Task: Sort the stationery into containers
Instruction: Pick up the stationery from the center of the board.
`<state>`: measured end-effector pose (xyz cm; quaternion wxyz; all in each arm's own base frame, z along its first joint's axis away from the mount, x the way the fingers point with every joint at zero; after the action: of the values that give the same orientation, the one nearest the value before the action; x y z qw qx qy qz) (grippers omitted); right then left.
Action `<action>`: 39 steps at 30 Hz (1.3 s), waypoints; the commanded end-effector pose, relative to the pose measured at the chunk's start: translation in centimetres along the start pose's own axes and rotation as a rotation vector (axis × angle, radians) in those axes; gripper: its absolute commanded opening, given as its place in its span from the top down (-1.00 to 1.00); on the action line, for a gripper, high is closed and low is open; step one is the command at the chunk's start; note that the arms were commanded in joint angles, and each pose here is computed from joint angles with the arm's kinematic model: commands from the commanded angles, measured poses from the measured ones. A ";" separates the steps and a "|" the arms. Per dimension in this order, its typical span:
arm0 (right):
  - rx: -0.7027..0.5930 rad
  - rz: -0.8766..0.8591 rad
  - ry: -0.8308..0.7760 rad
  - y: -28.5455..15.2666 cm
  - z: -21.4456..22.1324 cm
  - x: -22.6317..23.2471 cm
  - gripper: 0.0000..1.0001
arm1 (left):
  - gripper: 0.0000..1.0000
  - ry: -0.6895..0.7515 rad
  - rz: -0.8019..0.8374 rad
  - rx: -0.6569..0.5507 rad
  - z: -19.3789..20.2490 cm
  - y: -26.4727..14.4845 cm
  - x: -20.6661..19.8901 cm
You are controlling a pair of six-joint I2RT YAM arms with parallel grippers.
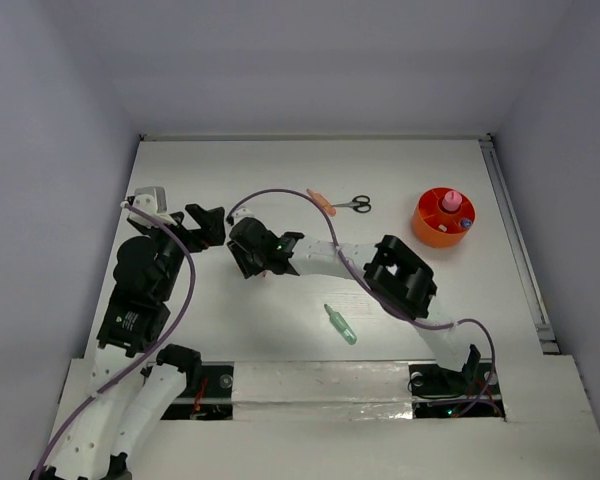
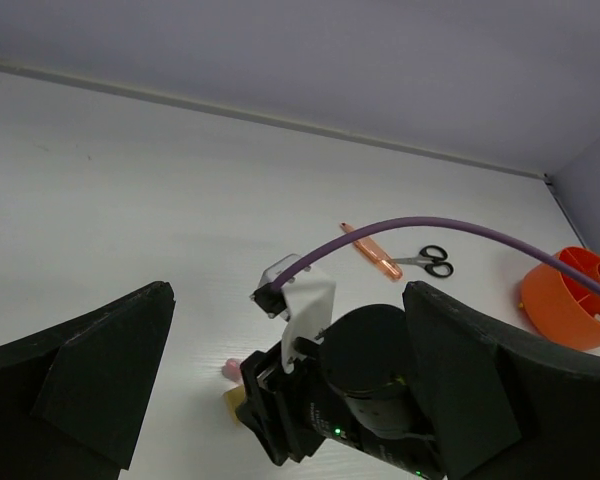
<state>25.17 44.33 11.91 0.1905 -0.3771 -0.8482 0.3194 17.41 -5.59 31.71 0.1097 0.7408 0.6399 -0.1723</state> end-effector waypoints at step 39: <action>-0.414 0.378 0.226 -15.4 -4.6 -14.9 0.79 | -0.98 0.040 0.314 -0.056 -1.3 -2.7 -3.3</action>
<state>27.12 34.39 23.55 0.1281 -0.4841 -0.8479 0.1741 14.95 -7.05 32.94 0.1208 0.8029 0.5639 -0.1509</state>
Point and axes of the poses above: each gripper's point midway between its finger pads, its own y axis out along the fingers, its own x axis along the line the jaws close on, z = x × y, the point moved 9 cm from there along -y, back along the fingers, and after that the axes turned 3 degrees about -y, right-handed, at the moved point
